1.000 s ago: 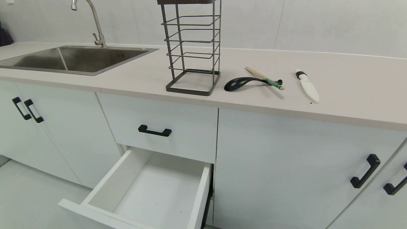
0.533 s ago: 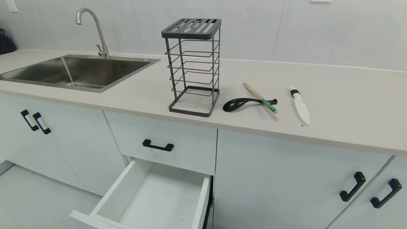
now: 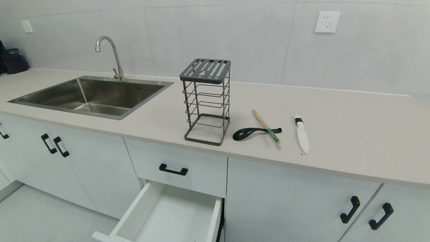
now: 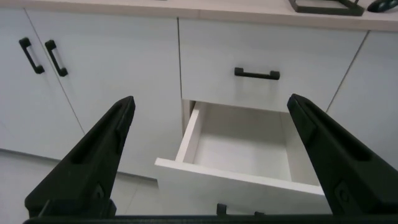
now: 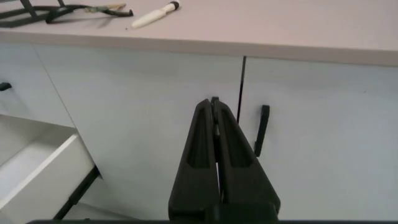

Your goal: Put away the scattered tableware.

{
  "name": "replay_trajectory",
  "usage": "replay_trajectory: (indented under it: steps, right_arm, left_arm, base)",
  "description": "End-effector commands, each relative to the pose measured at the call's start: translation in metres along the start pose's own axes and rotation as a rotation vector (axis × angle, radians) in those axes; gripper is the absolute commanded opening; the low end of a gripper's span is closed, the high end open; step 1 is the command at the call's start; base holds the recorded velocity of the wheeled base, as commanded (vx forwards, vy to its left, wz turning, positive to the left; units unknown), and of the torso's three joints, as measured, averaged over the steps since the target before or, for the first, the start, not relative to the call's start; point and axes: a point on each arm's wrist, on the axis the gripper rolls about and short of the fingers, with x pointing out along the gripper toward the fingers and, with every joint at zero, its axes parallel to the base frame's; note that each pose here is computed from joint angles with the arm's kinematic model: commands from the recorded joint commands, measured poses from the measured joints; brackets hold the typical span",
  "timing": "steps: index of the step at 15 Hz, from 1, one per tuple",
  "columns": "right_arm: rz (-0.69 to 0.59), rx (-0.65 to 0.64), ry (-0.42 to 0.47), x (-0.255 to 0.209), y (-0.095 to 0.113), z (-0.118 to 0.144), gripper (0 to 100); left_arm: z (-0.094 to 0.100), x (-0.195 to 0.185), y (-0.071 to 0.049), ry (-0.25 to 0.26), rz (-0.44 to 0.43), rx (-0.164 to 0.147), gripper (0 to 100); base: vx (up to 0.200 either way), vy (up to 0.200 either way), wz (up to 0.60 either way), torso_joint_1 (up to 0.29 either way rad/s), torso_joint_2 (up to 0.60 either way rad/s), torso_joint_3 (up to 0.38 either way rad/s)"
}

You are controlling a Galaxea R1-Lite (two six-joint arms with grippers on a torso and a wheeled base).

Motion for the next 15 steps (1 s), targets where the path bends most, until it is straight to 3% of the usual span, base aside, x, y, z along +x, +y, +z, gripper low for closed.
replay_trajectory:
  steps: [1,11,15]
  right_arm:
    - [0.001,0.000,0.002,0.0001,0.0000,-0.0002,0]
    - [0.001,-0.003,0.002,0.0001,0.0000,-0.0002,0]
    - [0.002,-0.005,0.002,0.0001,0.0000,-0.0002,0]
  left_arm:
    - [0.0000,0.0001,0.0000,0.001,-0.001,-0.003,100]
    - [0.0000,0.0001,0.0000,0.001,-0.002,-0.002,100]
    - [0.0000,0.0001,0.0000,0.001,-0.002,-0.002,100]
  base:
    - [0.000,0.000,0.00,0.447,-0.50,-0.227]
    - [0.000,0.000,0.00,0.295,-0.52,-0.248]
    - [0.000,0.000,0.00,0.073,-0.14,-0.070]
